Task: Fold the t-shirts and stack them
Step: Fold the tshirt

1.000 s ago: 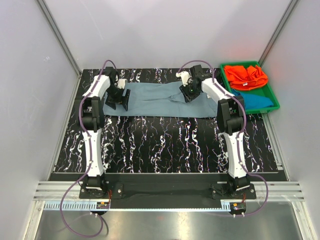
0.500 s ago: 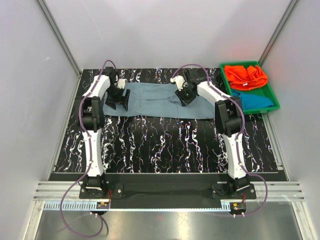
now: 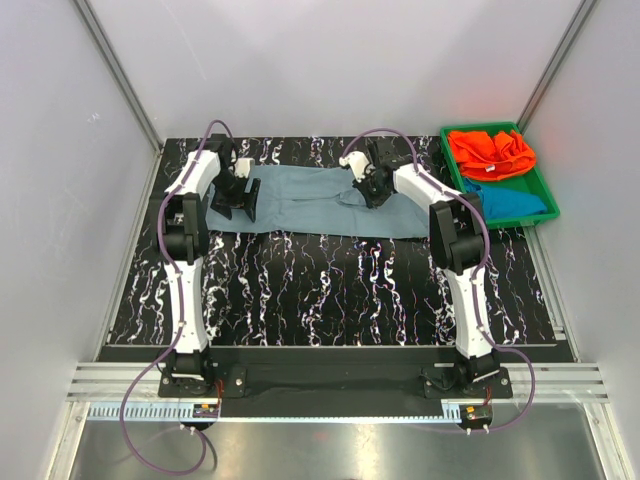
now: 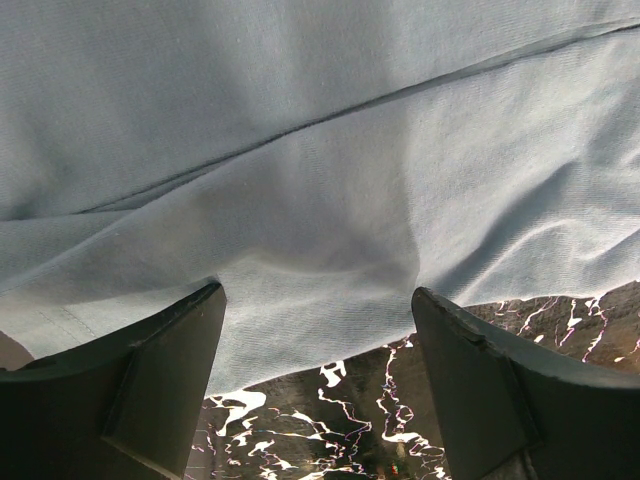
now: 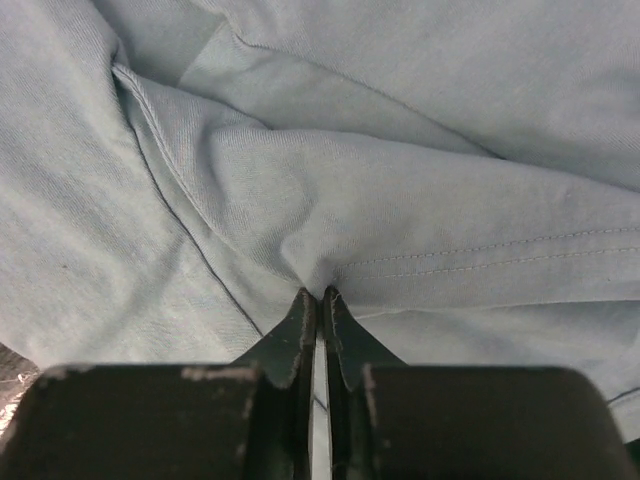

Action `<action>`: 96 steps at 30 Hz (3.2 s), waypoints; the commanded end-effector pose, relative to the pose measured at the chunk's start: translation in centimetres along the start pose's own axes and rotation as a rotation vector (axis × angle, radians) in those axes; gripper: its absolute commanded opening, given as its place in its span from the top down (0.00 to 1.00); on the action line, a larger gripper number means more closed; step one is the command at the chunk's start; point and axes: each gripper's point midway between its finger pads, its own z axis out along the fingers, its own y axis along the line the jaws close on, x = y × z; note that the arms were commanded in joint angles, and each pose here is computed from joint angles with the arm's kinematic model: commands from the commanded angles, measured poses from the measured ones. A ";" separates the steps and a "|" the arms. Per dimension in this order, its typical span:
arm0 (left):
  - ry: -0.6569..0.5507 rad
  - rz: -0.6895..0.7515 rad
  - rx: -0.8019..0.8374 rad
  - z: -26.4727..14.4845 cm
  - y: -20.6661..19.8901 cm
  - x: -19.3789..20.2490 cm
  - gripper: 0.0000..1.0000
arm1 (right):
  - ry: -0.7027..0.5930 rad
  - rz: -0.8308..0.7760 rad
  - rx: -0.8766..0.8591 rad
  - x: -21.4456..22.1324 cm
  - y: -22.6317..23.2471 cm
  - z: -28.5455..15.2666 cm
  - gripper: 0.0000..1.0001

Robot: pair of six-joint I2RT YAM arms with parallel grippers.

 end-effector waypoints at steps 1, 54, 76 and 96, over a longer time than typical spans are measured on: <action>-0.003 -0.003 0.017 -0.7 -0.5 0.2 0.18 | -0.068 -0.052 0.065 -2.6 -0.8 -2.9 0.95; 0.008 0.002 -0.133 -3.2 1.2 2.7 0.16 | -0.119 0.769 -0.343 -1.6 2.6 -4.0 0.15; 0.098 0.010 -0.208 -2.1 1.6 6.4 0.16 | -0.132 0.881 -0.244 0.6 -4.5 -1.1 0.15; -0.250 0.188 -0.307 -10.4 -0.6 -5.3 0.16 | -0.305 0.818 -0.143 -4.5 -6.7 -9.1 0.14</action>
